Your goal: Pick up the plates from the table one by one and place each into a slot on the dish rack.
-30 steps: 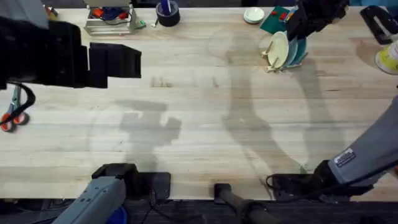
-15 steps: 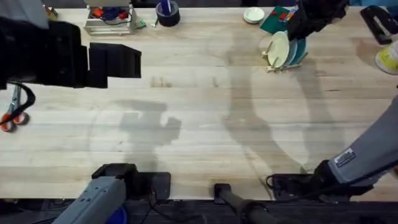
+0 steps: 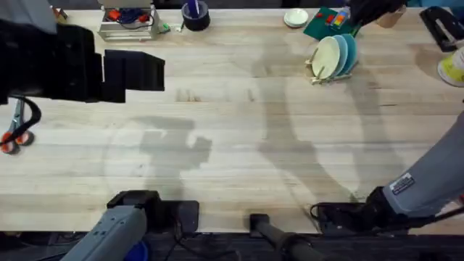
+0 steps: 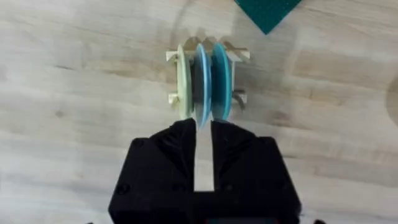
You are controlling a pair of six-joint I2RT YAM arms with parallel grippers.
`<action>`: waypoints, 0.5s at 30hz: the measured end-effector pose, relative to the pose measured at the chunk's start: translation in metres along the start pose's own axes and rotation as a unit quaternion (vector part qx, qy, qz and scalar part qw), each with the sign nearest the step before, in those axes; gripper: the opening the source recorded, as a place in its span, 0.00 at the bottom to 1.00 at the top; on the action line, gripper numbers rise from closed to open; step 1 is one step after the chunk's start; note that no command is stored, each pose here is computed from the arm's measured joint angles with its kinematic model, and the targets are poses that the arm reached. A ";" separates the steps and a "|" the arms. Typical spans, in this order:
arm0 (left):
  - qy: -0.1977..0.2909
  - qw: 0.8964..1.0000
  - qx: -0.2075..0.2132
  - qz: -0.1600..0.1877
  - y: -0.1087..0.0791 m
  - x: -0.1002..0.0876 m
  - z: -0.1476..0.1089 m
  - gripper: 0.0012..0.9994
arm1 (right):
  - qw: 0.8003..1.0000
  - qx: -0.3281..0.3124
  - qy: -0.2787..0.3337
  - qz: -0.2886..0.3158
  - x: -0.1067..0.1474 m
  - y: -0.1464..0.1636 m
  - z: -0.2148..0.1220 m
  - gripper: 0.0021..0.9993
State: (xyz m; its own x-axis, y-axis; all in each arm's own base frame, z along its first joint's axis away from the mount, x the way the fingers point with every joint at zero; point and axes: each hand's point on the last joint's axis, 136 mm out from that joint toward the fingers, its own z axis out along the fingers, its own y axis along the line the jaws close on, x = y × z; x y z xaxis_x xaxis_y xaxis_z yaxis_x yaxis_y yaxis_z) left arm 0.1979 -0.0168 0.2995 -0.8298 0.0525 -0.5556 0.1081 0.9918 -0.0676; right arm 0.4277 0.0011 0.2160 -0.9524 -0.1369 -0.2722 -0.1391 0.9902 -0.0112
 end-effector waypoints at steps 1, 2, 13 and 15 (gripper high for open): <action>0.000 1.000 0.000 0.000 0.000 0.000 0.000 1.00 | 1.000 0.000 0.001 0.000 0.001 0.000 -0.005 0.17; 0.000 1.000 0.000 0.000 0.000 0.000 0.000 1.00 | 1.000 0.000 0.002 -0.001 0.003 0.001 -0.010 0.18; 0.000 1.000 0.000 0.000 0.000 0.000 0.000 1.00 | 1.000 0.000 0.000 -0.003 0.010 0.003 -0.043 0.50; 0.000 1.000 0.000 0.000 0.000 0.000 0.000 1.00 | 1.000 0.000 0.001 -0.004 0.011 0.003 -0.044 0.78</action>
State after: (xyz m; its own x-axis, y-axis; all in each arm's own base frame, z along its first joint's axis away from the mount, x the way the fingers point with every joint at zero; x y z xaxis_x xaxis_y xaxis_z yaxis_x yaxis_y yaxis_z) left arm 0.1979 -0.0168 0.2995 -0.8298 0.0525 -0.5556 0.1081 0.9918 -0.0676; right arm 0.4053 0.0013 0.2557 -0.9518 -0.1444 -0.2708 -0.1463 0.9892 -0.0130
